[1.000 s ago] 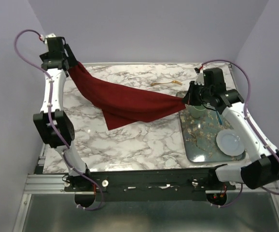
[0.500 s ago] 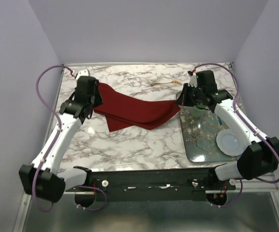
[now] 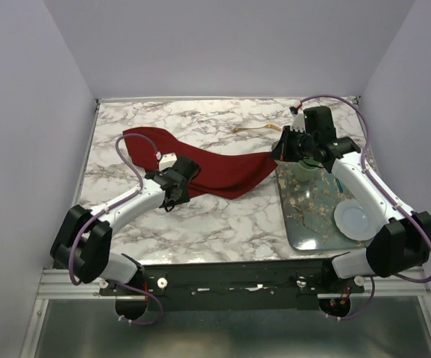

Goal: Fold the napkin, place the utensils inside, and roll it up
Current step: Flatten the napkin out

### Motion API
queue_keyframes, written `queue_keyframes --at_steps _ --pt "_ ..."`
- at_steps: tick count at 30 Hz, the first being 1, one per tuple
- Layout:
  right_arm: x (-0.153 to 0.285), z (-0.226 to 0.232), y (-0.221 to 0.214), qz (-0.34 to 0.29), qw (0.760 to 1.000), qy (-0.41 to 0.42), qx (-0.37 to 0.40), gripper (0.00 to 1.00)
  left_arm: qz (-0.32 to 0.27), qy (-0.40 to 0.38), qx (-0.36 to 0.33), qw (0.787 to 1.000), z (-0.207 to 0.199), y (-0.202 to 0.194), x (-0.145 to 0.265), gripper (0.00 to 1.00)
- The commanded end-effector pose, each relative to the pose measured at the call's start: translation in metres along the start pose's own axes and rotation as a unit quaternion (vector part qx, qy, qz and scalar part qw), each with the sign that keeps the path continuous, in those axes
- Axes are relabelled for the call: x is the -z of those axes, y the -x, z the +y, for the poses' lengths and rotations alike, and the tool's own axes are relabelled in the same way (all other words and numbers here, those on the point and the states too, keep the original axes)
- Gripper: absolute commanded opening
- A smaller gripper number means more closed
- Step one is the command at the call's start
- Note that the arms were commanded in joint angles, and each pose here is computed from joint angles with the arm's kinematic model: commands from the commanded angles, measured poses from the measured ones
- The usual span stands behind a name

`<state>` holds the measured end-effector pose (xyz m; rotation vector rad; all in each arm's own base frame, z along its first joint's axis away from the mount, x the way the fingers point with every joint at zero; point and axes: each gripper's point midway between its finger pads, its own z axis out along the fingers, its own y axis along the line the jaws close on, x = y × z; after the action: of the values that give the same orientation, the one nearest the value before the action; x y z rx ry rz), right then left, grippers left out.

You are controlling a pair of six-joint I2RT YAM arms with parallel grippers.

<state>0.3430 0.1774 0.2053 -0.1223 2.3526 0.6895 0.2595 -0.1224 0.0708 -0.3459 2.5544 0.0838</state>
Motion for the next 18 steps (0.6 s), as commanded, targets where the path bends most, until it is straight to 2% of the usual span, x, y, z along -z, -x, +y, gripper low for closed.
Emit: queue_keyframes --at_steps 1,8,18 --pt "0.005 0.007 0.007 -0.016 1.0 0.018 0.015 0.01 -0.03 0.041 0.028 0.998 0.003 0.012 -0.013 0.59" --pt "0.007 0.006 0.004 -0.016 1.0 0.017 0.017 0.01 -0.005 0.051 0.055 0.997 0.01 0.006 -0.034 0.58" --pt "0.007 0.008 0.002 -0.012 1.0 0.024 0.016 0.01 0.019 0.04 0.054 0.998 0.002 -0.005 -0.051 0.57"
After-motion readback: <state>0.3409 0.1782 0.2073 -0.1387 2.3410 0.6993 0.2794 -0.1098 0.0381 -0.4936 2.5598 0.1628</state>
